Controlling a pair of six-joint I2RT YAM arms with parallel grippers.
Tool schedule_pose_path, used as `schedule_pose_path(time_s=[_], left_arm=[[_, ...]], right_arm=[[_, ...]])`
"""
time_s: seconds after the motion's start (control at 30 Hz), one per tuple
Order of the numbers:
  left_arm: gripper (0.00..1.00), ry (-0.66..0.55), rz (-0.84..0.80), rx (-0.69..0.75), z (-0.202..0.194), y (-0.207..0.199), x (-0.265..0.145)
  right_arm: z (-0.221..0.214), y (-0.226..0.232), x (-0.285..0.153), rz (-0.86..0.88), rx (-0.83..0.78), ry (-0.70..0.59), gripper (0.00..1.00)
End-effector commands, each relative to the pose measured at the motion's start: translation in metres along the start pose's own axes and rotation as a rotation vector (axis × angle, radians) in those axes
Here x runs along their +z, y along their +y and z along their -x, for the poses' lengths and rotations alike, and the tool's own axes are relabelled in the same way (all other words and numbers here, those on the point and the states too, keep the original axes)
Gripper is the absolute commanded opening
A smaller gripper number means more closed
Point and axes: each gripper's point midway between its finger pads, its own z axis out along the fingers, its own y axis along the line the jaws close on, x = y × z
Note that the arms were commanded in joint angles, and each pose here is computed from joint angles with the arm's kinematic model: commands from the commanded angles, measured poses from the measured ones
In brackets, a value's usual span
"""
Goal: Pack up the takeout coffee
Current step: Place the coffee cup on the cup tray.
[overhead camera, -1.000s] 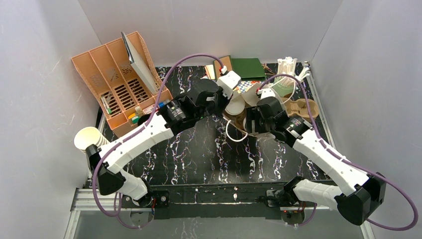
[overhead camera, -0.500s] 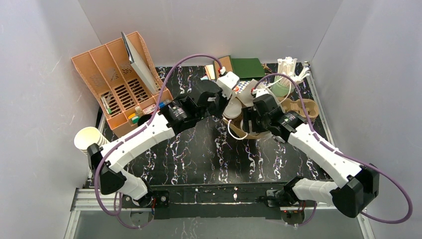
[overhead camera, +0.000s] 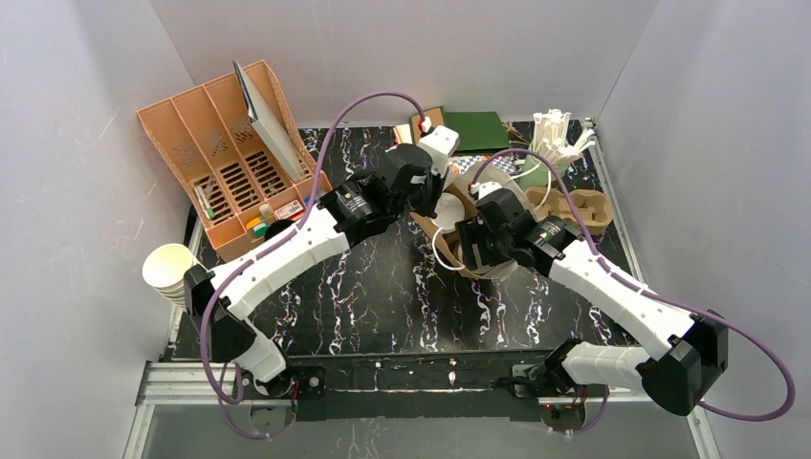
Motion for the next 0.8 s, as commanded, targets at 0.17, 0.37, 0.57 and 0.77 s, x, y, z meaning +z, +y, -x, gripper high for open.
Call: schedule_pose_path(time_s=[0.17, 0.37, 0.57, 0.77], left_arm=[[0.00, -0.004, -0.019, -0.031, -0.001, 0.005, -0.014], [0.00, -0.103, -0.062, -0.001, -0.003, 0.007, -0.034], [0.00, -0.147, -0.069, 0.018, 0.007, 0.008, -0.044], [0.00, -0.164, -0.010, 0.030, 0.010, 0.021, -0.051]], right_arm=[[0.000, -0.005, -0.018, -0.036, 0.060, -0.047, 0.32], [-0.003, -0.009, -0.019, -0.062, 0.100, -0.049, 0.31], [0.004, -0.024, -0.022, -0.131, 0.145, -0.137, 0.28], [-0.004, -0.031, -0.024, -0.178, 0.177, -0.110, 0.28]])
